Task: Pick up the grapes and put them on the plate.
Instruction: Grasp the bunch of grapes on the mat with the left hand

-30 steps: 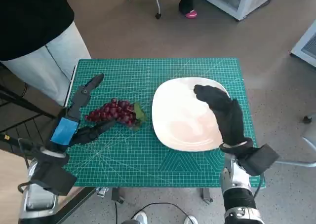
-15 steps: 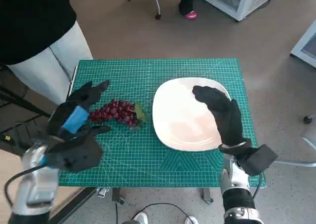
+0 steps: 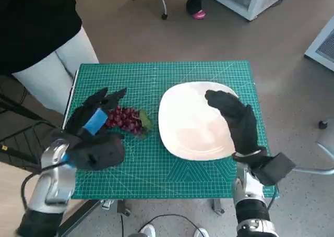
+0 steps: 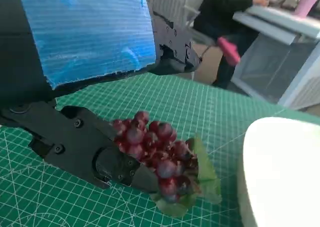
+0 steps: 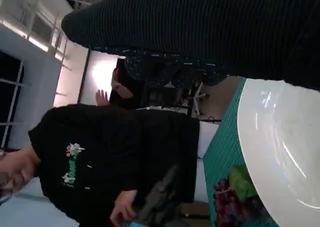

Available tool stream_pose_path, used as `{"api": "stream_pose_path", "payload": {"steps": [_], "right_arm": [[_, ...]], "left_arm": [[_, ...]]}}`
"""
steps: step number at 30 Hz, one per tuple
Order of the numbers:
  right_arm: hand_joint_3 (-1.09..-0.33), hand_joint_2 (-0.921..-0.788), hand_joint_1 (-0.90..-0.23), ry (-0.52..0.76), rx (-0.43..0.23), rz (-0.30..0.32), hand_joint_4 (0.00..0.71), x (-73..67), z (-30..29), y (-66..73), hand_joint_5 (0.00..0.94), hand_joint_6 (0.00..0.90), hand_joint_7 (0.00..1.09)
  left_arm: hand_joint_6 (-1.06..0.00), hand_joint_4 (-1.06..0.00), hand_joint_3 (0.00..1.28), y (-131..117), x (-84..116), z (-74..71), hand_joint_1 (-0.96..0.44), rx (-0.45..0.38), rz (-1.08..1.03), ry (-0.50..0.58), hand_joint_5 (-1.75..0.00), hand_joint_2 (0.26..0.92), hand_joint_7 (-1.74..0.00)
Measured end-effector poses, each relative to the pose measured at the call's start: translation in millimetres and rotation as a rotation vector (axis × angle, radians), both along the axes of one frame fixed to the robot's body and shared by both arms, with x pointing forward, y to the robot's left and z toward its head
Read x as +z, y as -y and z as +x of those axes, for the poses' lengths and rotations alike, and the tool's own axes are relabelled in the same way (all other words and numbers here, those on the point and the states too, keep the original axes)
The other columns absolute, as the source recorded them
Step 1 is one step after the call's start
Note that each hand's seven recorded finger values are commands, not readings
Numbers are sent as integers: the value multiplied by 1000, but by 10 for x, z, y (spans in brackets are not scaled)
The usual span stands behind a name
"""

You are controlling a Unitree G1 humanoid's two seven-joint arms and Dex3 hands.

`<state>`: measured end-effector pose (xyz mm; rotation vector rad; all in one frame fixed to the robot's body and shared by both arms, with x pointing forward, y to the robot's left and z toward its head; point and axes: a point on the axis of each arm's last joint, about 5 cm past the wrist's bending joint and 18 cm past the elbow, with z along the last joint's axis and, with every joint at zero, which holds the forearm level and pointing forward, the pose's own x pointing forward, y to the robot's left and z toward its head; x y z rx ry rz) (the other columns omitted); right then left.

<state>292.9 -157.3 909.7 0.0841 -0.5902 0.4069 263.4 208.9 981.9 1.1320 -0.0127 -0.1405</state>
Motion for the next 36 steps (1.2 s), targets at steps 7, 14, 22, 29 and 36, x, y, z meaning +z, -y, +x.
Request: {"api": "stream_pose_path", "payload": {"steps": [7, 14, 22, 29, 36], "right_arm": [[-586, -921, -412, -3, 1, 1, 457, -1, 1, 1, 1, 266, 539], [-585, -921, -413, -3, 0, 0, 459, -1, 0, 1, 2, 266, 538], [-585, -921, -413, -3, -1, -1, 458, -2, 0, 5, 1, 267, 537], [-584, -921, -414, -8, -3, -2, 461, -11, -2, 9, 2, 267, 536], [-585, -921, -413, -5, -5, -4, 462, -12, -3, 13, 3, 267, 534]], "left_arm": [[-352, -136, 3, 15, -42, 99, -337, 10, 17, -25, 0, 713, 0], [-339, -123, 4, 29, -95, 212, -337, 20, 36, -47, 0, 721, 0], [-318, -104, 5, 68, -160, 343, -352, 30, 62, -86, 0, 731, 0], [-293, -82, 6, 109, -207, 479, -386, 51, 83, -129, 0, 740, 0], [-273, -62, 6, 160, -252, 641, -406, 76, 118, -174, 0, 747, 0]]}}
